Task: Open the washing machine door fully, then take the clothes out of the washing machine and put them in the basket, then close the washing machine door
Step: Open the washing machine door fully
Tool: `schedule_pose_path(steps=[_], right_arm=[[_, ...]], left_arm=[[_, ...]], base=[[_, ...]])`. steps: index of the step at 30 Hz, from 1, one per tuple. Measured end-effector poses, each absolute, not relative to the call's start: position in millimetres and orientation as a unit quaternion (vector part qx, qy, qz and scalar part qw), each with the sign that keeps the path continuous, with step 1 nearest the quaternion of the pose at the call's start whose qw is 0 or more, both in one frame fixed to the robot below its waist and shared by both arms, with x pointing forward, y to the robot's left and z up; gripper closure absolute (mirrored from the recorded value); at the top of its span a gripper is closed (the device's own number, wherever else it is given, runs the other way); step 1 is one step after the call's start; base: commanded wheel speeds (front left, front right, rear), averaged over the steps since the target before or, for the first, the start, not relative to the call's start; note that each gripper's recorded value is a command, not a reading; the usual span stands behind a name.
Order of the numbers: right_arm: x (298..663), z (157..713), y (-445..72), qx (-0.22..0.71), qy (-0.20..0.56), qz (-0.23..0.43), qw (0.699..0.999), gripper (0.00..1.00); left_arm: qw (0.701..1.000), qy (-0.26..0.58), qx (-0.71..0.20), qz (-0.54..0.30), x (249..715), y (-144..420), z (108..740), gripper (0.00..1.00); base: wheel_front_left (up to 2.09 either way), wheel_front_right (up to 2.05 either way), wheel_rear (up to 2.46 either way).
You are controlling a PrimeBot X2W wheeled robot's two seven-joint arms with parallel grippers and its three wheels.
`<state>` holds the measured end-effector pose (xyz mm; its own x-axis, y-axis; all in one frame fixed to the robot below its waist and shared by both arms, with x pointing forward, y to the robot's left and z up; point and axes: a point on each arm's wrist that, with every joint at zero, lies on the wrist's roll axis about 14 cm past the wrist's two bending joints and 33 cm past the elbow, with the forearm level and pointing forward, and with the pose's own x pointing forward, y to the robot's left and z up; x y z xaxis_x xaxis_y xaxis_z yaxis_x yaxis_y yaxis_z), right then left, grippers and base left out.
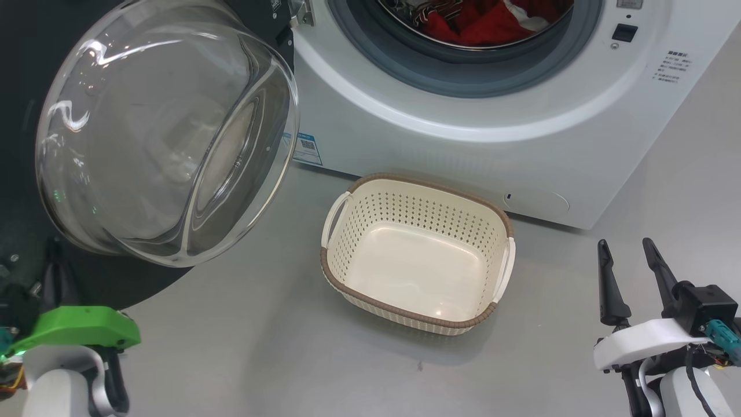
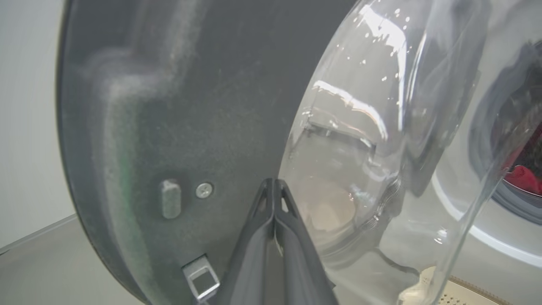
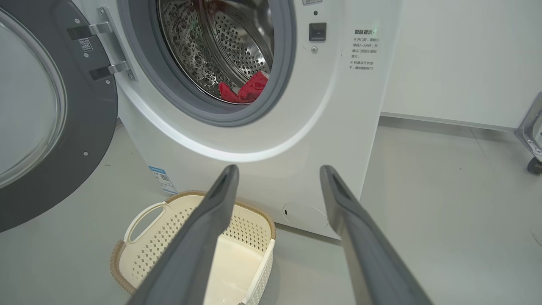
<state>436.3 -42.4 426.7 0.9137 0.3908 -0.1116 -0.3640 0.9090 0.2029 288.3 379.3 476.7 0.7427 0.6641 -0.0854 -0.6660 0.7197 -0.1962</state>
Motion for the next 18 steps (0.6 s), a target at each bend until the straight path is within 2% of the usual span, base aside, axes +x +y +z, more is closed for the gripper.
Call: schedule_pose_path(steps=[18], right_arm=[[431.9,436.1,-41.5,0.089,0.065,0.198,0.974,0.00]], left_arm=[[0.957,0.032,-0.115,0.266,290.8,307.5,456.5,1.00]], base=[[0.00,0.00,0.00]])
